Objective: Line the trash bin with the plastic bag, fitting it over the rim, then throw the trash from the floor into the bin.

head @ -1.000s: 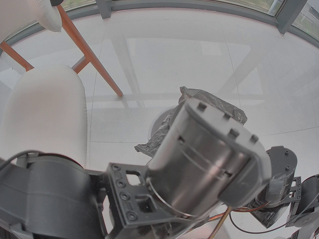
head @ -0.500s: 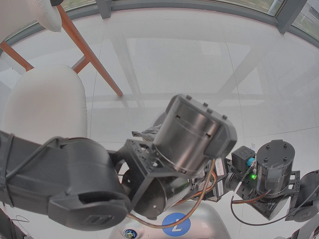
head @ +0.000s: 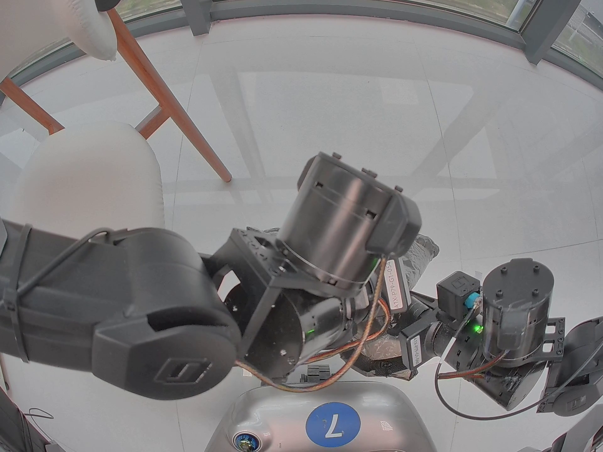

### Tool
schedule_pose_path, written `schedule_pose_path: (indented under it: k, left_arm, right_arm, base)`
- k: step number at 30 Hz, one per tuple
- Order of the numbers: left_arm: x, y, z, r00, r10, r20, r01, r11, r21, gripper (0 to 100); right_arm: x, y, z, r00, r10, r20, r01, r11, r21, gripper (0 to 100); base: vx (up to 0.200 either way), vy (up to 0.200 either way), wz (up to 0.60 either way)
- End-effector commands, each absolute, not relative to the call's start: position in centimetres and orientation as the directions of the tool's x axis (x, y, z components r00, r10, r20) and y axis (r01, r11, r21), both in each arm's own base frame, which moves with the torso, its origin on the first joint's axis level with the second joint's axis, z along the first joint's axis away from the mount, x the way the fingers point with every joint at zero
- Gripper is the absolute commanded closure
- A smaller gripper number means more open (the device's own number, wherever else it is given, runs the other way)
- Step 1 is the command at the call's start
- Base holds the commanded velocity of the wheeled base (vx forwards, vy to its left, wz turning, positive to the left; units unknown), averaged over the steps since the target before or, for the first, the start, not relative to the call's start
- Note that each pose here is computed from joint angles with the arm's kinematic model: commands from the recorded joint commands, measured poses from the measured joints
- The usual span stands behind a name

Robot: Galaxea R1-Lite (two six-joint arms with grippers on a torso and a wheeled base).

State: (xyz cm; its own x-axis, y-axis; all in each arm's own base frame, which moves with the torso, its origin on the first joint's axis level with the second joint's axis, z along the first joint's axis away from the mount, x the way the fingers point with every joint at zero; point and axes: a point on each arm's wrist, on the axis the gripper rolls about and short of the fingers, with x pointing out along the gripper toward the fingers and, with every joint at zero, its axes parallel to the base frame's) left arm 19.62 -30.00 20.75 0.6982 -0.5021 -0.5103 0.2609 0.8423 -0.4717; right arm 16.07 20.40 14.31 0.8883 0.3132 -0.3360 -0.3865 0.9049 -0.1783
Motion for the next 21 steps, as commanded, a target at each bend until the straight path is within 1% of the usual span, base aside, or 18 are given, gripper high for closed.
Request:
schedule_pose_path:
  k: [1, 18, 21]
  left_arm:
    - [19.6, -29.9, 20.8, 0.7, -0.499, -0.512, 0.257, 0.844, -0.47, 100]
    - [23.0, -28.2, 20.3, 0.747, -0.419, -0.516, 0.174, 0.872, -0.457, 100]
    - [23.7, -28.1, 20.1, 0.755, -0.405, -0.516, 0.158, 0.876, -0.456, 100]
  right_arm:
    - [16.3, 20.9, 13.9, 0.877, 0.328, -0.351, -0.406, 0.896, -0.177, 100]
    - [18.9, 23.5, 13.6, 0.843, 0.399, -0.361, -0.467, 0.875, -0.124, 100]
    - [19.8, 24.0, 13.9, 0.848, 0.396, -0.351, -0.46, 0.88, -0.117, 100]
  base:
    - [0.0, 0.0, 0.0]
    - [0.0, 0.0, 0.0]
    - [0.0, 0.0, 0.0]
